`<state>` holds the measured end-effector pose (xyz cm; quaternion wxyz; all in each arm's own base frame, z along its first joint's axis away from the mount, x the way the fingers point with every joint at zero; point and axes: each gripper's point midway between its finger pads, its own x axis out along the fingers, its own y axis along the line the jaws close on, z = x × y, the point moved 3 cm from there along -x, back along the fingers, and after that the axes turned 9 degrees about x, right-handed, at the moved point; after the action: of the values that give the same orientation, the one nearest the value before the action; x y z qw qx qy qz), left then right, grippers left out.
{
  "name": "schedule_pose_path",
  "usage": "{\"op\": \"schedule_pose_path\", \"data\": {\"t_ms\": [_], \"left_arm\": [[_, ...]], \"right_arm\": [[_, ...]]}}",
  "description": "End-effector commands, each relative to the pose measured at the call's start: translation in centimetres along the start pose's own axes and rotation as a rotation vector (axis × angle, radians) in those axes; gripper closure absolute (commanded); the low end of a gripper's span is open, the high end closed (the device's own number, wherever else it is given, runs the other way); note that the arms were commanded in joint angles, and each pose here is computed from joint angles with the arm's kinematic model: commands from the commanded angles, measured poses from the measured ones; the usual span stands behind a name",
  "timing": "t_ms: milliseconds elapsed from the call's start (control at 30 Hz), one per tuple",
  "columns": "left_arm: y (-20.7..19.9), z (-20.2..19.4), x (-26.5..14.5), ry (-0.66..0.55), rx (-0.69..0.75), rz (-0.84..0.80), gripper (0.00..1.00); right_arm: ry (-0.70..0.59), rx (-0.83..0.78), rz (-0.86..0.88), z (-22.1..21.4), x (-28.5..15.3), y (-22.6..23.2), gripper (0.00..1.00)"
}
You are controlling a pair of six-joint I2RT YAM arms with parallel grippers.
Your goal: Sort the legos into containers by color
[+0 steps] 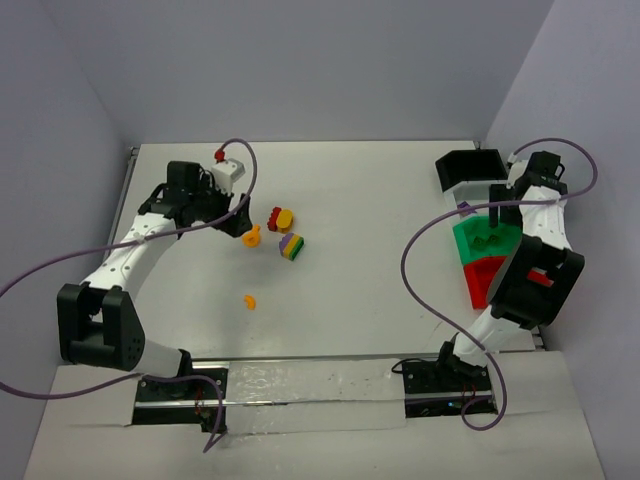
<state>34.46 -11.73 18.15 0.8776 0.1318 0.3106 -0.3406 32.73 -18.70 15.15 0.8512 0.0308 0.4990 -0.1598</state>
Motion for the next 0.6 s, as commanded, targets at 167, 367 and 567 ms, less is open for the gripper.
{"op": "schedule_pose_path", "data": {"t_ms": [167,367,567], "left_arm": [[-5.2,-11.2,-3.9,0.188,0.502,-0.431,0.04],[-7.6,-14.8,-3.5,0.039,0.876,-0.559,0.09],[-8.7,-14.4,-1.9,-0.048,0.973,-0.696,0.13]], "right_arm": [[-0.075,-0.027,0.065,2.0,-2.5,2.3,0.16],[-0.089,-0.073,0.28,1.9,-5.9,8.0,0.01],[-0.076,-0.128,0.524,0.7,-9.3,14.0,0.0]]}}
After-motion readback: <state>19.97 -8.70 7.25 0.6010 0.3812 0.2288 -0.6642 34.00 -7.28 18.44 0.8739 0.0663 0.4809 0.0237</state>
